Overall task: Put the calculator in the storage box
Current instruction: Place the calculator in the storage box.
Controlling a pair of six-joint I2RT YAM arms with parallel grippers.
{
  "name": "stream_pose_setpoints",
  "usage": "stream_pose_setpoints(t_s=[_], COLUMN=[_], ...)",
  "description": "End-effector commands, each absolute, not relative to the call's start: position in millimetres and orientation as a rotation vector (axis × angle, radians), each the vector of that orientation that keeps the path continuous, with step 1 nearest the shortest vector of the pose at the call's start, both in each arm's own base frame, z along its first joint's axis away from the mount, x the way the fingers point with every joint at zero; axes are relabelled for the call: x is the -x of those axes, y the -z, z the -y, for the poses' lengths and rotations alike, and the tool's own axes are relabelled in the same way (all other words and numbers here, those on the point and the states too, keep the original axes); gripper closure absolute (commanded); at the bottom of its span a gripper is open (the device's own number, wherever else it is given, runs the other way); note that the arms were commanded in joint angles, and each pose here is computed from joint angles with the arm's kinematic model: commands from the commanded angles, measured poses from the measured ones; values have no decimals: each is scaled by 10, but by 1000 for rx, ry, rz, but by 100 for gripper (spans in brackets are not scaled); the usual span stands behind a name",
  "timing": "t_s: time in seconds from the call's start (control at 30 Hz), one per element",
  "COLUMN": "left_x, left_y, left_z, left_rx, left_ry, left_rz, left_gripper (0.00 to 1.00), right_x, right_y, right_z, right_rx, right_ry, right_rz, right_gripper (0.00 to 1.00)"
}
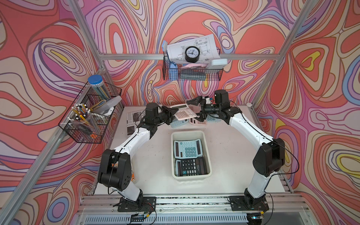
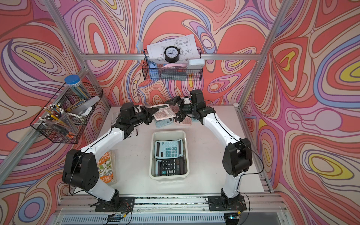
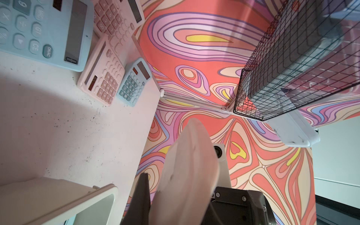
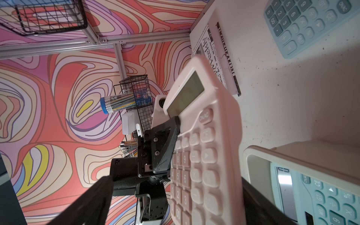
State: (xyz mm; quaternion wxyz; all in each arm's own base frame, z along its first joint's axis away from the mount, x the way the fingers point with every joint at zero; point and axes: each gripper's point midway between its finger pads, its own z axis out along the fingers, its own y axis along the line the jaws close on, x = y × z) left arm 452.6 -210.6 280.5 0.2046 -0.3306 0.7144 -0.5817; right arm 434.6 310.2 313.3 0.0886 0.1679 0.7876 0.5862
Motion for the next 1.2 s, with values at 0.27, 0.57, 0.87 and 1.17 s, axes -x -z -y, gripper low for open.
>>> stream_pose_setpoints(t_s=[0.27,0.57,0.87,1.17], left_x=[-4523,-4681,-4687,-4589], left_y=[-2749,-2820,-2783,-2722], left_z=[2071,2019,1995,2033], left_rx=[972,1095,1133,1139], left_ry=[1442,1480,1489,1486], left_rz=[-2024,-1901,-1860,-1880], left_gripper=[100,100,100,100], right_x=[-4423,-4341,-4356,-4423], right_y=[-2913,-2890,-2942,-3000], right_z=[-3230,-3342,-3425,-3479], right_rx=[-676,-753,-834,-850], right_ry=[-1666,-1703,-1753,-1775], right_rz=[-2375,-2349,-2266,-2224], right_gripper=[26,28,52,85])
